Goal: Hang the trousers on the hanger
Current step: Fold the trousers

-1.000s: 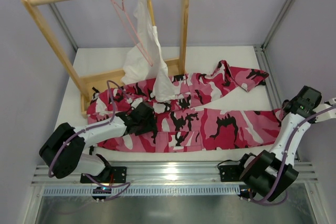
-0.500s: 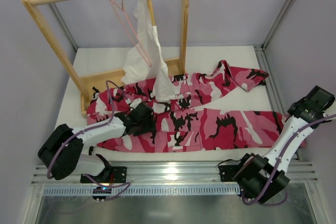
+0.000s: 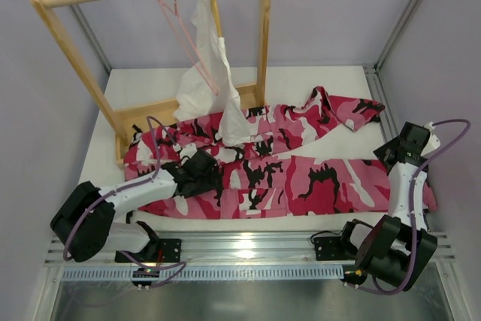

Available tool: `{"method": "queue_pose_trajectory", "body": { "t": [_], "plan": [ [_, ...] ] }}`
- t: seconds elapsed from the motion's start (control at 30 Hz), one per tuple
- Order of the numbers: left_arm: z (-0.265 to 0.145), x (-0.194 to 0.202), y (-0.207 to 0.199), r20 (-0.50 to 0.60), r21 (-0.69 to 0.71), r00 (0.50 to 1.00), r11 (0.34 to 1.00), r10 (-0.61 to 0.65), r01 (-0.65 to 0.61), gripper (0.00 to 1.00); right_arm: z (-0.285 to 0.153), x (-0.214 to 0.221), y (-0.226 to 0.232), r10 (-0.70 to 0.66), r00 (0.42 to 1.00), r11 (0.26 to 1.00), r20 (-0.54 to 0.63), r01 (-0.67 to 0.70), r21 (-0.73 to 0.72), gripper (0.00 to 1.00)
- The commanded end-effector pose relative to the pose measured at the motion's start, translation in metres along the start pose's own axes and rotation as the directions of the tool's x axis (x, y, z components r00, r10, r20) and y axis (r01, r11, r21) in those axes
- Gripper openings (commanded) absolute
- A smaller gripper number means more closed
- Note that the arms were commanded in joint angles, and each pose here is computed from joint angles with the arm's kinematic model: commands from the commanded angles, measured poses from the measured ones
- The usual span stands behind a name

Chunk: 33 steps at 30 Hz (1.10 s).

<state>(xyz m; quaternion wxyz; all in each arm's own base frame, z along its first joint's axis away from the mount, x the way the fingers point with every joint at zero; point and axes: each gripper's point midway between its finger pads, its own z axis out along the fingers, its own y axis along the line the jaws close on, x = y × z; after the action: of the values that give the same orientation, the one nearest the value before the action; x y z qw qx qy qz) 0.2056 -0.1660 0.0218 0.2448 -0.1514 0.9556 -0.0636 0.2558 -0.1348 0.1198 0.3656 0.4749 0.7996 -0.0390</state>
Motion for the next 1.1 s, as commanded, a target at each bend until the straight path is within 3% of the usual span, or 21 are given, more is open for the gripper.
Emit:
{"method": "queue_pose_trajectory", "body": {
  "t": [0.0,0.17,0.27,0.4,0.47,0.63,0.83,1.07],
  "plan": [
    [-0.003,0.008,0.04,-0.009,-0.144,1.0,0.99,0.007,-0.008,0.67,0.008,0.004,0.014,0.01,1.0,0.998,0.005,-0.009,-0.063,0.45],
    [-0.035,-0.019,0.011,0.059,-0.007,0.998,1.0,-0.016,0.016,0.67,0.017,0.025,0.045,-0.025,0.992,0.987,-0.121,0.005,-0.162,0.51],
    [-0.063,-0.05,0.0,0.161,0.044,0.985,0.997,-0.065,0.058,0.69,0.015,0.014,0.066,-0.07,0.991,0.992,-0.116,0.057,-0.111,0.52],
    [-0.092,-0.083,-0.004,0.253,0.046,0.962,0.994,-0.106,0.097,0.72,0.021,-0.008,0.097,0.013,0.994,0.993,-0.11,-0.026,-0.118,0.58],
    [-0.089,-0.091,-0.003,0.249,0.005,0.963,0.994,-0.104,0.106,0.73,0.023,-0.022,0.114,0.101,0.99,0.988,-0.099,-0.111,-0.106,0.59],
    [-0.066,-0.119,0.005,0.161,0.0,0.948,0.96,-0.276,0.28,0.72,0.054,-0.008,0.138,0.267,0.935,0.964,-0.232,-0.264,0.041,0.59],
    [-0.066,-0.168,0.02,0.206,0.018,0.89,0.911,-0.406,0.411,0.75,0.101,0.014,0.159,0.314,0.896,0.949,-0.314,-0.287,0.132,0.59],
    [-0.056,-0.219,0.052,0.271,-0.049,0.812,0.835,-0.517,0.548,0.8,0.129,0.015,0.166,0.343,0.882,0.935,-0.324,-0.286,0.211,0.59]
  ]
}}
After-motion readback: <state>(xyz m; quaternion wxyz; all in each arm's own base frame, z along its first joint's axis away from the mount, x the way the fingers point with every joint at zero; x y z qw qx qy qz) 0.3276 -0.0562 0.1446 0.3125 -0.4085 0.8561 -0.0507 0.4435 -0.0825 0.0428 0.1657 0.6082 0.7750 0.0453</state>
